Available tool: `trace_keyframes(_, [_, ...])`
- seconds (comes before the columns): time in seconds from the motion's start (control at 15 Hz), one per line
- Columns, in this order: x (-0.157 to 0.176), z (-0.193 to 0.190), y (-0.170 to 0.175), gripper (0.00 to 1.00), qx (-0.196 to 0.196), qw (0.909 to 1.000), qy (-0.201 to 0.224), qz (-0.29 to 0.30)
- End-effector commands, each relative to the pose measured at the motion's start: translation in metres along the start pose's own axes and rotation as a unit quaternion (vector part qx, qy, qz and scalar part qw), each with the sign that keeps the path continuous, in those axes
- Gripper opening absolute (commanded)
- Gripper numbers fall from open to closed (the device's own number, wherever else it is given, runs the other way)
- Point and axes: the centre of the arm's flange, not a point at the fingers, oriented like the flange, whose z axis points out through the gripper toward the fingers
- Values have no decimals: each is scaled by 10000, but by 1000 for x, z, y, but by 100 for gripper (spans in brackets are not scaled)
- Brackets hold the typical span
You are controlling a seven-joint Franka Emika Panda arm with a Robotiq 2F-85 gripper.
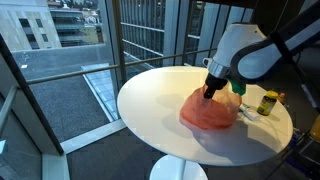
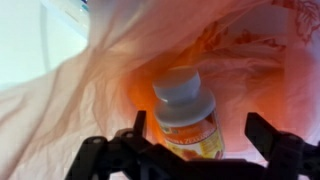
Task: Remove the bottle from the plastic bag and put it on the table
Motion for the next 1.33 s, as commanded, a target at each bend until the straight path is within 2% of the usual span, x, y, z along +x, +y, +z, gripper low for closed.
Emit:
trace_keyframes(0.0, [7, 3, 6, 100, -12, 9999, 90, -76])
trace_keyframes(0.07, [7, 2, 6, 75, -14, 9999, 90, -81])
trace_keyframes(0.13, [7, 2, 6, 75, -15, 9999, 89, -78])
trace_keyframes(0.33, [5, 1, 6, 49, -19, 9999, 76, -62])
trace_keyframes(0.47, [5, -1, 7, 38, -30, 9999, 82, -50])
trace_keyframes(1.27, [0, -49, 2, 35, -45, 9999, 76, 72])
